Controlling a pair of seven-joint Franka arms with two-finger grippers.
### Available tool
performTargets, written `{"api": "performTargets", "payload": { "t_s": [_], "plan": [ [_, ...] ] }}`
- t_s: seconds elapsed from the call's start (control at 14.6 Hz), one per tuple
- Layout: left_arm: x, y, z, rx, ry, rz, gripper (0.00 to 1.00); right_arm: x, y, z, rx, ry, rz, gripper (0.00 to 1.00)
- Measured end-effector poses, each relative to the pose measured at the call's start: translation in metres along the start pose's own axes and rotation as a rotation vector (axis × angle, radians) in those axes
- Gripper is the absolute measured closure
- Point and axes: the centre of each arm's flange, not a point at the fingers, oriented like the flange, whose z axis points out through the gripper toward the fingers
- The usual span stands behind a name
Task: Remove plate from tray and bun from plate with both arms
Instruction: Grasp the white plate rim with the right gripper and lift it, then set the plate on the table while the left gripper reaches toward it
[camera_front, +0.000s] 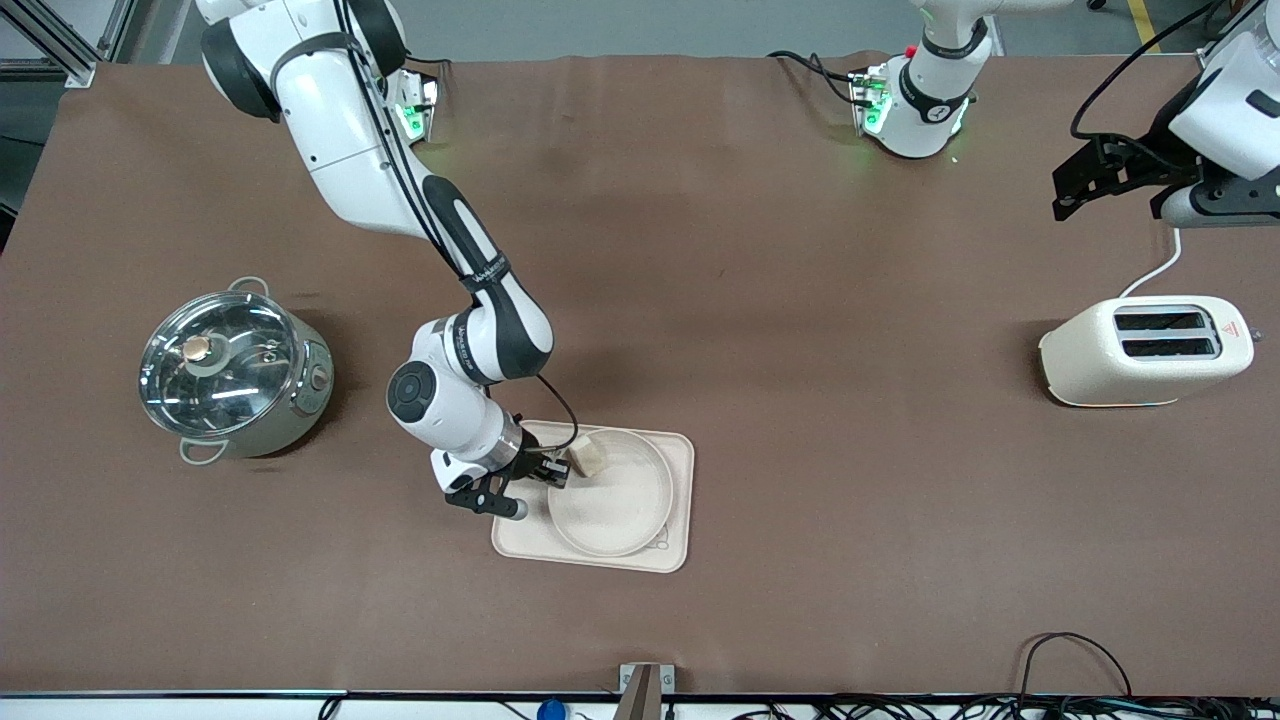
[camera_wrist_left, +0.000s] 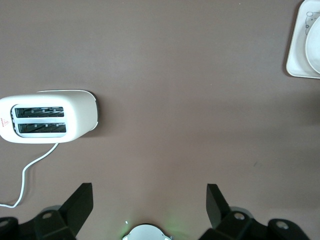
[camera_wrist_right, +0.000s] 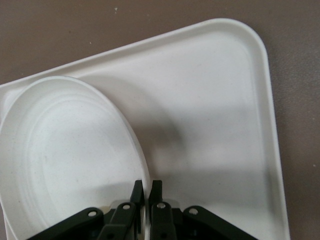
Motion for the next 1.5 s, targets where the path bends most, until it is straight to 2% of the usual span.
{"api": "performTargets", "payload": {
  "t_s": [0.41,0.61,0.82,0.89,1.02,1.3,1.5],
  "plan": [
    [0.000,0.006,0.001,0.001,-0.001,0.011,0.00,0.005,-0.010,-0.013,0.024,0.007,0.004,0.92],
    [0.000,0.006,0.001,0.001,-0.001,0.011,0.00,0.001,-0.024,-0.038,0.053,-0.074,0.027,0.93],
    [0.000,0.006,0.001,0.001,-0.002,0.011,0.00,-0.014,-0.038,-0.078,0.097,-0.113,0.048,0.93],
    [0.000,0.006,0.001,0.001,-0.002,0.011,0.00,-0.028,-0.040,-0.089,0.100,-0.122,0.044,0.93],
    [0.000,0.006,0.001,0.001,-0.002,0.010,0.00,-0.074,-0.038,-0.096,0.097,-0.106,0.015,0.93],
    [0.000,0.006,0.001,0.001,-0.001,0.011,0.00,-0.210,-0.006,-0.065,0.038,-0.069,-0.064,0.93],
    [-0.001,0.011,0.001,0.001,-0.002,0.020,0.00,-0.263,0.024,-0.058,-0.005,-0.052,-0.106,0.93]
  ]
}}
